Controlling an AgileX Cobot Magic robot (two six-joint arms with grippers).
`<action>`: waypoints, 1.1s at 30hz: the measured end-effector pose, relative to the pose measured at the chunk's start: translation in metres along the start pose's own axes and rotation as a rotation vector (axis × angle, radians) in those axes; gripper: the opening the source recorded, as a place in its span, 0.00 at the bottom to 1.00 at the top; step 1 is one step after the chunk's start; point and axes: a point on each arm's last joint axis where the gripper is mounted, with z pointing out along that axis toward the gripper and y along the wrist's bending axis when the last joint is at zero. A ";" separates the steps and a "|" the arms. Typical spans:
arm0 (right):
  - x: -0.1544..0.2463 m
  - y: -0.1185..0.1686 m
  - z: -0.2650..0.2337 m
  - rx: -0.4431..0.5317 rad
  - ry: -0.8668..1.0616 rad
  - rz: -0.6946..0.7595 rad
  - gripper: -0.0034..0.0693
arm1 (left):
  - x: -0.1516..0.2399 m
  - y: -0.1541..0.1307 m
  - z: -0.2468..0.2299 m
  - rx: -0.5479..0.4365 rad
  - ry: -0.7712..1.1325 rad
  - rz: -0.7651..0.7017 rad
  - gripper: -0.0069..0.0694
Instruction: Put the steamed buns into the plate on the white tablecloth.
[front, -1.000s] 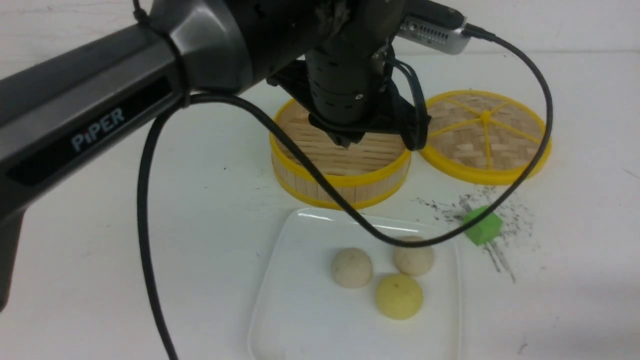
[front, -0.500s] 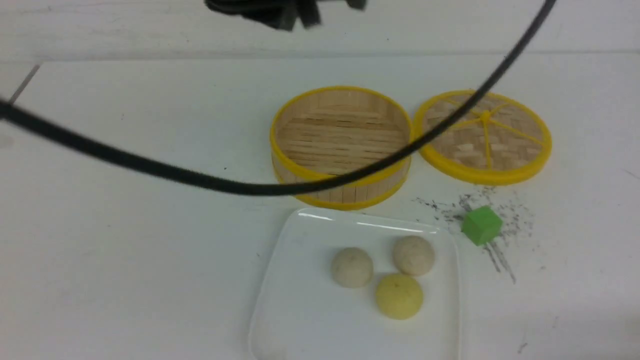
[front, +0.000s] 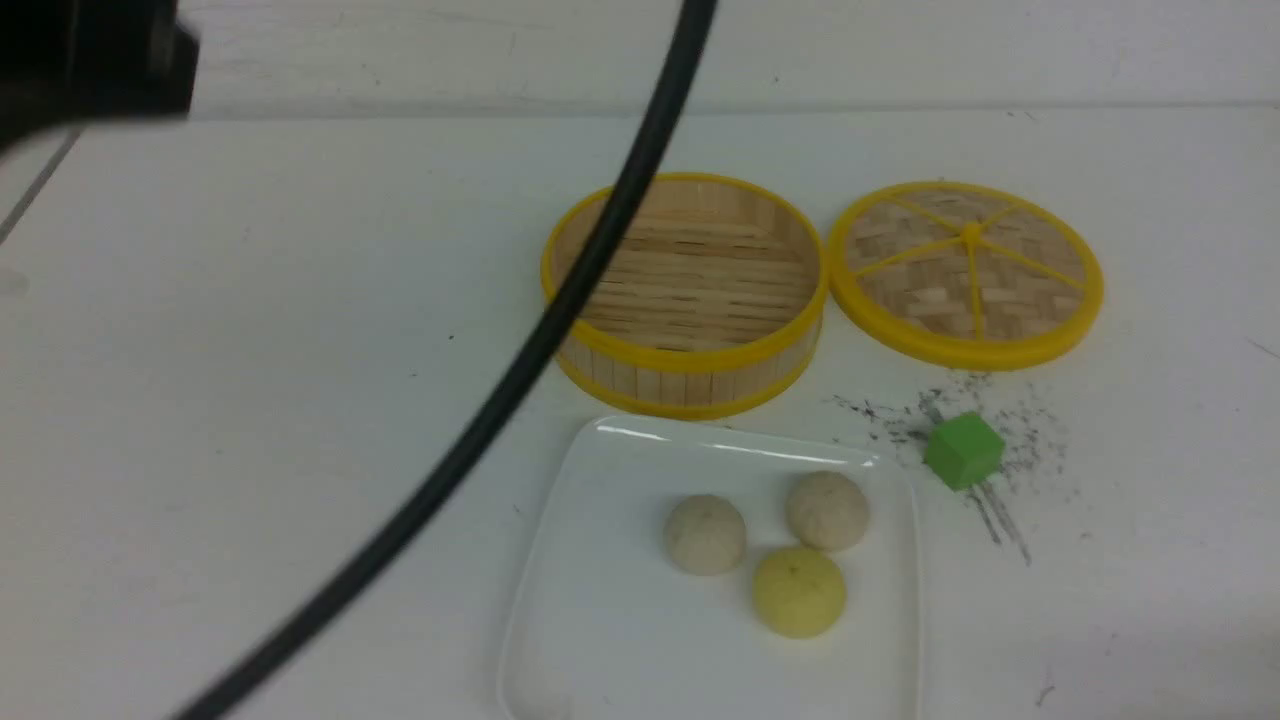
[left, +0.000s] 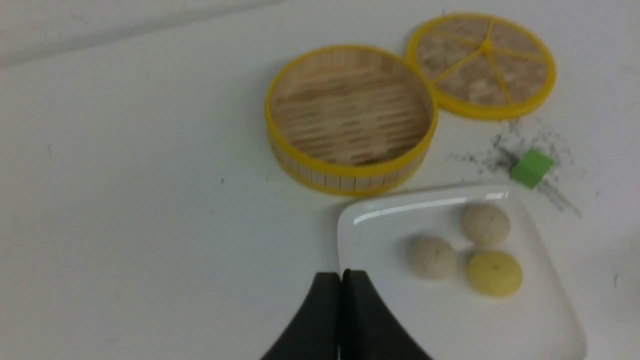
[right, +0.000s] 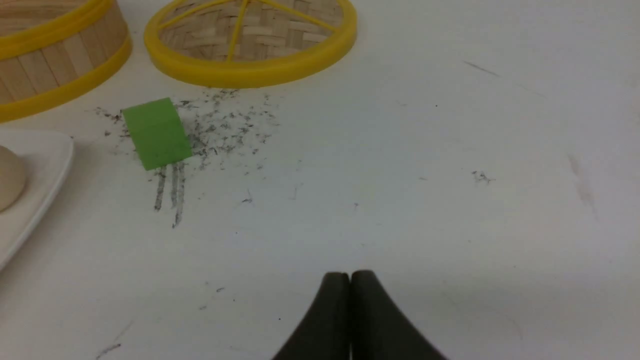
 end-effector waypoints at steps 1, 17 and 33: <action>0.000 0.000 0.000 0.000 0.000 0.000 0.07 | 0.010 0.002 -0.001 0.009 -0.005 -0.013 0.11; 0.000 0.000 0.000 0.000 0.000 -0.008 0.08 | 0.132 -0.012 0.065 0.385 -0.435 -0.131 0.13; 0.000 0.000 0.000 0.000 0.001 -0.008 0.12 | 0.157 -0.004 0.070 0.317 -0.380 0.008 0.14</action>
